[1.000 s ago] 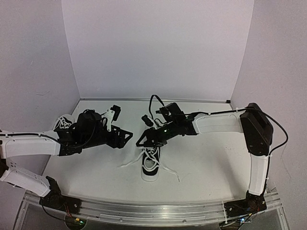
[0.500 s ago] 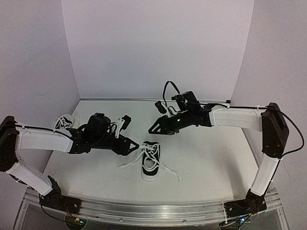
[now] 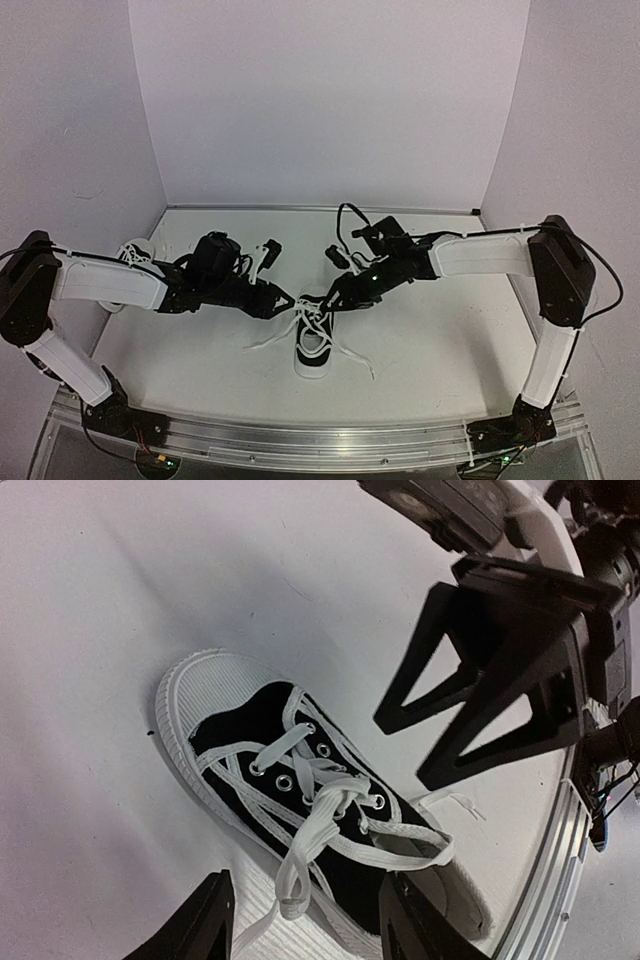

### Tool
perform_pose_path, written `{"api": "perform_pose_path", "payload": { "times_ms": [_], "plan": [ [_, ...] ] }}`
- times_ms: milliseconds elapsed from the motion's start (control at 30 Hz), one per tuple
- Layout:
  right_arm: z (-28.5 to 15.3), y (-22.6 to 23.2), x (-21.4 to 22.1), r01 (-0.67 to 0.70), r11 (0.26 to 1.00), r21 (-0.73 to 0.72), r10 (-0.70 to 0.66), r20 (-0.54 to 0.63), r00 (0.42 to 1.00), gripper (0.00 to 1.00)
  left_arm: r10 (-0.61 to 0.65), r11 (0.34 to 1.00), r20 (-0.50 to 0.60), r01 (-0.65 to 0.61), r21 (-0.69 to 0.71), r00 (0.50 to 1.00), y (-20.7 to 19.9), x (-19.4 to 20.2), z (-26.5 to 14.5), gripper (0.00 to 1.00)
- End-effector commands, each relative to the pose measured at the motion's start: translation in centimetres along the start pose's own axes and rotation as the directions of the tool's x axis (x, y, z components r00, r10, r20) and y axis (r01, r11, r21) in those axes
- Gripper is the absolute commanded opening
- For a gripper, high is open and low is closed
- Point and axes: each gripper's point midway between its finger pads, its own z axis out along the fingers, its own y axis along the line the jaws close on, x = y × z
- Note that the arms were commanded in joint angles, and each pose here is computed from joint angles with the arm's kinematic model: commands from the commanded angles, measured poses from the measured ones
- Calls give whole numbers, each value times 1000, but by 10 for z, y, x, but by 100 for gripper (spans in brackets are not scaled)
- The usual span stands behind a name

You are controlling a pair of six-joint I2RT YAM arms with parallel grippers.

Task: Tie the shoes

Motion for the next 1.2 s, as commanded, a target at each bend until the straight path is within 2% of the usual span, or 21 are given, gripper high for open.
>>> {"api": "perform_pose_path", "payload": {
  "times_ms": [0,167,367,533,833,933,1033,1133,1167],
  "plan": [
    [-29,15,24,55,998,-4,-55,4,998,45,11,999,60,-14,50,998,-11,-27,1,49],
    [-40,-5,64,-11,997,75,13,-27,1000,51,8,998,56,-11,55,998,-11,-30,4,45],
    [-46,-27,101,-54,977,207,67,-54,996,51,6,998,48,-9,57,999,-10,-28,6,40],
    [-34,-38,125,-41,960,276,74,-113,991,49,0,998,41,-2,67,999,-11,-26,8,39],
    [-16,-52,140,35,910,413,48,-189,981,44,-3,998,39,0,67,999,-10,-25,8,35],
    [-13,-58,144,55,890,453,47,-210,977,38,-3,998,38,0,68,999,-10,-25,8,35],
    [-11,-63,146,70,872,484,48,-227,973,27,-2,998,39,-1,70,999,-11,-26,8,32],
    [-12,-66,145,78,859,506,47,-230,972,5,3,997,36,-6,76,999,-12,-26,8,24],
    [-14,-67,144,84,853,515,43,-230,972,1,7,997,34,-9,81,999,-12,-26,8,19]
  ]
}}
